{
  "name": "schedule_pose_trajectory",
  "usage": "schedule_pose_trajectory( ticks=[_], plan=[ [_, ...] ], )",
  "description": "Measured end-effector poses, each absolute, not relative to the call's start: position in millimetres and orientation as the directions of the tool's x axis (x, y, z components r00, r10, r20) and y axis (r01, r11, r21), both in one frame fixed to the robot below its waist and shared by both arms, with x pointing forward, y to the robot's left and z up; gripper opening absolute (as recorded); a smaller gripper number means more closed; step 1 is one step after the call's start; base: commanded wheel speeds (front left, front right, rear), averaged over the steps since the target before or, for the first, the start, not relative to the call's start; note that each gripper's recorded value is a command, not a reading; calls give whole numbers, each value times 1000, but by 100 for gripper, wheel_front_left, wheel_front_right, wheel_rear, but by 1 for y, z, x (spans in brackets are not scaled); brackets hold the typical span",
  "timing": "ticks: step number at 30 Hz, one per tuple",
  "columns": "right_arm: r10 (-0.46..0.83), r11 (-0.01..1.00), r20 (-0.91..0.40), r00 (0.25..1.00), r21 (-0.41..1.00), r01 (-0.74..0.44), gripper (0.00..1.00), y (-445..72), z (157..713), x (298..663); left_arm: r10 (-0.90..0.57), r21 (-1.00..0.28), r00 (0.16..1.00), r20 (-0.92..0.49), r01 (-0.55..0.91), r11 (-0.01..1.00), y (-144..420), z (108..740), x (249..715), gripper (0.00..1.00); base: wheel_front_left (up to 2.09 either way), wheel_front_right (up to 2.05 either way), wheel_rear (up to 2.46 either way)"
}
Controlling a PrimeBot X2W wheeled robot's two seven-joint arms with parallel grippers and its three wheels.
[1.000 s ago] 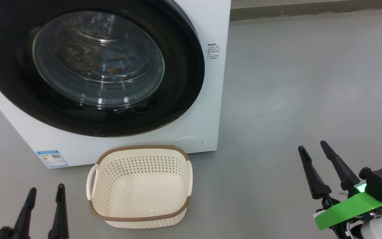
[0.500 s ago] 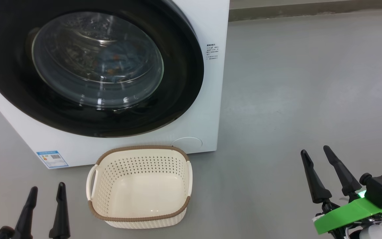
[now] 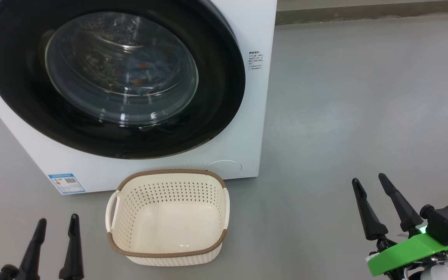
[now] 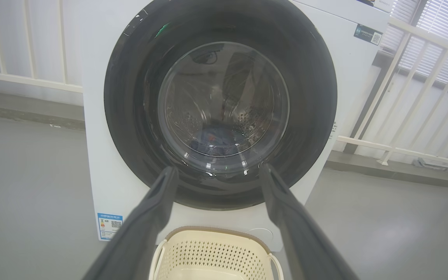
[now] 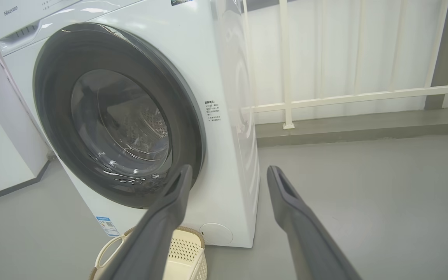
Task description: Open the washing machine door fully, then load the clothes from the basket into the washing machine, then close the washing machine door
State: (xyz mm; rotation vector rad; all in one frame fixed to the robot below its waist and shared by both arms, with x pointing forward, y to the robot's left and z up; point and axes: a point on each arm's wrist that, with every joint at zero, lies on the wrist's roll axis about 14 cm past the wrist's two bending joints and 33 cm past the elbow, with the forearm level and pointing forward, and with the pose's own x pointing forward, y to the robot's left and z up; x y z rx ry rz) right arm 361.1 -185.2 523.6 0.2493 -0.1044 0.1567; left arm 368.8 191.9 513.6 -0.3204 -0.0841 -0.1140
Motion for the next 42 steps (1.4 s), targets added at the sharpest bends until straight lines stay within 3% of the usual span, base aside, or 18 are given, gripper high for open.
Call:
schedule_pose_trajectory(
  ticks=[42],
  plan=[
    [144, 957, 106, 984, 240, -166, 100, -184, 518, 361, -96, -294, 991, 94, 120, 948, 195, 512, 367, 100, 0, 0, 0]
  ],
)
